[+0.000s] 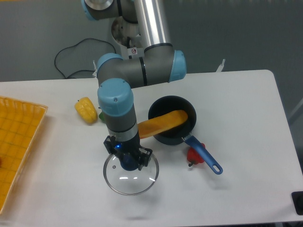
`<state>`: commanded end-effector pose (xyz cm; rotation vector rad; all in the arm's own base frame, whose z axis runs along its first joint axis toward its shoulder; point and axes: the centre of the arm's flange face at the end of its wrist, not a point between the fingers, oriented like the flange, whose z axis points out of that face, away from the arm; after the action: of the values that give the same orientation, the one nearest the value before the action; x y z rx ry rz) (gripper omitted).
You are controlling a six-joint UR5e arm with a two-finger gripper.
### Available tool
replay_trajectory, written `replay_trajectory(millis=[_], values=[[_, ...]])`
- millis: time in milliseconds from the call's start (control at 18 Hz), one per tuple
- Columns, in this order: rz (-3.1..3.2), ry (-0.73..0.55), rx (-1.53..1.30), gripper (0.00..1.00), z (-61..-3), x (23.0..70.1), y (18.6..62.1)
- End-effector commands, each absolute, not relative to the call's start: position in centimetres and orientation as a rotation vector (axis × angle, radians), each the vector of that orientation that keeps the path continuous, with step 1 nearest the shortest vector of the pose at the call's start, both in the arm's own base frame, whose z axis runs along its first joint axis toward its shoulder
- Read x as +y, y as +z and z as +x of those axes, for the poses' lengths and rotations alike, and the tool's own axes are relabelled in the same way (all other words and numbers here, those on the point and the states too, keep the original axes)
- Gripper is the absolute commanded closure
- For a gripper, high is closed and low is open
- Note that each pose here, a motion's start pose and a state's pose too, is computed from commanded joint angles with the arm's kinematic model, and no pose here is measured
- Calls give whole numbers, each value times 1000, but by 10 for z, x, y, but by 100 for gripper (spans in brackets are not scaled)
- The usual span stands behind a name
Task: Close the pot lid
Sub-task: 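Hold the glass lid by its blue knob and lift it slightly, then carry the glass lid over the black pan, tilting it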
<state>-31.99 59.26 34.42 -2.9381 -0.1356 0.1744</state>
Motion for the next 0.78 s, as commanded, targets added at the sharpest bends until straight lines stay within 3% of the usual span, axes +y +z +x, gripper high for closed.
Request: replay_trajectory(millis=[778], values=[[-2915,79,-194,51,-333,577,369]])
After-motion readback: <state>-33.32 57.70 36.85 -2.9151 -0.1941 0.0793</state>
